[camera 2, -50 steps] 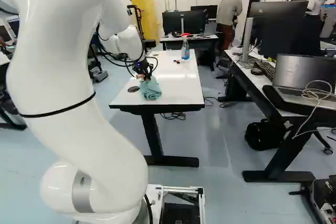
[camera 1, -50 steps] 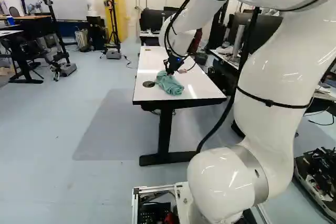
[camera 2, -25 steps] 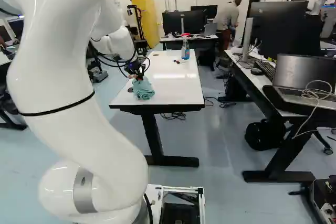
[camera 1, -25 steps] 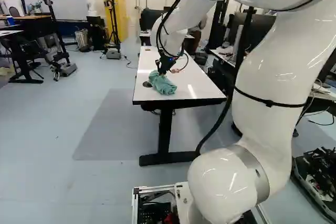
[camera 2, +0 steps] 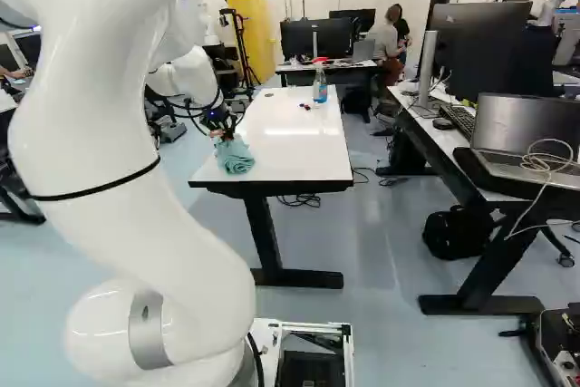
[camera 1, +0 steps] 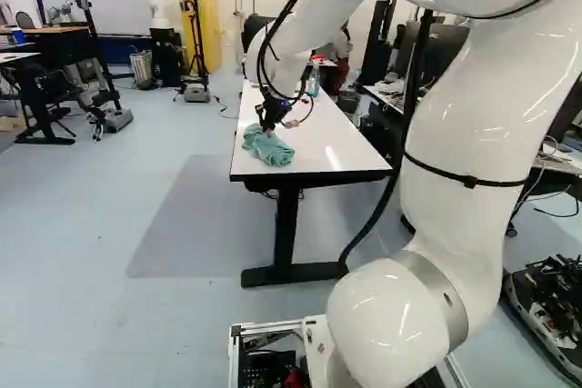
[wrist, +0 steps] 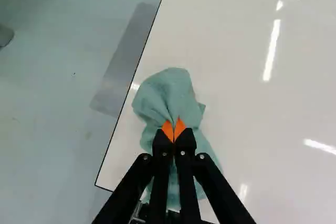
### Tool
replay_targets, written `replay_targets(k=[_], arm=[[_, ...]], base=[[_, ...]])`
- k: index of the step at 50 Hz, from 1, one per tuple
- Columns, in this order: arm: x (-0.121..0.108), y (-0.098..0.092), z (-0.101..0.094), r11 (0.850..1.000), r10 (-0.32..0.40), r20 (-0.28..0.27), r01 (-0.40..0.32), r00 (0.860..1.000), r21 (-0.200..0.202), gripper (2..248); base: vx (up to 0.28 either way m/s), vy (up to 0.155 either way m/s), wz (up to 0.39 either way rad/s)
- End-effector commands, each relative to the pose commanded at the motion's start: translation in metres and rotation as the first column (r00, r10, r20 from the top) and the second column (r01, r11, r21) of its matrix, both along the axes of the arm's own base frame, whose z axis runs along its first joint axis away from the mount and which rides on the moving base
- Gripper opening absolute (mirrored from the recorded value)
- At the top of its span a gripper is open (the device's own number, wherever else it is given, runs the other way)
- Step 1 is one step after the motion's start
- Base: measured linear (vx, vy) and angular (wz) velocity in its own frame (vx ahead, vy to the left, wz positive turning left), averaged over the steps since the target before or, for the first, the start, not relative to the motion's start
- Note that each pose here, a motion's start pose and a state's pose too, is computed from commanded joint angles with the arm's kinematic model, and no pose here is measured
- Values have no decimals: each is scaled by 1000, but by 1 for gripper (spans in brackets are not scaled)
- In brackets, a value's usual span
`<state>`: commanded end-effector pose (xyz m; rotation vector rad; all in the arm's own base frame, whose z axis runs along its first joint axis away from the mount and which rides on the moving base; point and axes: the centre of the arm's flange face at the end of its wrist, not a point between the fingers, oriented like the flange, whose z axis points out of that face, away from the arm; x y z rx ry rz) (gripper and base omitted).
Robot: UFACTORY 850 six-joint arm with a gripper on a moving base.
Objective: Clean the table with the green towel
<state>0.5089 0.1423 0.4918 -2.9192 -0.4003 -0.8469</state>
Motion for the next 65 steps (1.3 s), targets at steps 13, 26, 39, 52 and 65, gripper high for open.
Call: replay_targets(k=[13,26,39,52,65], arm=[[0,0,0,1000,0,0,0,1000,0,73],[0,0,0,1000,0,0,0,1000,0,181],[0,-1,1,1000,-1,1,1,1000,0,247],[-11,-19,14,1000,-30,23,30,999,6,247],[-26,-43,27,998,-69,44,69,997,12,247]], base=[[0,0,0],[0,0,0],[0,0,0],[0,0,0],[0,0,0]])
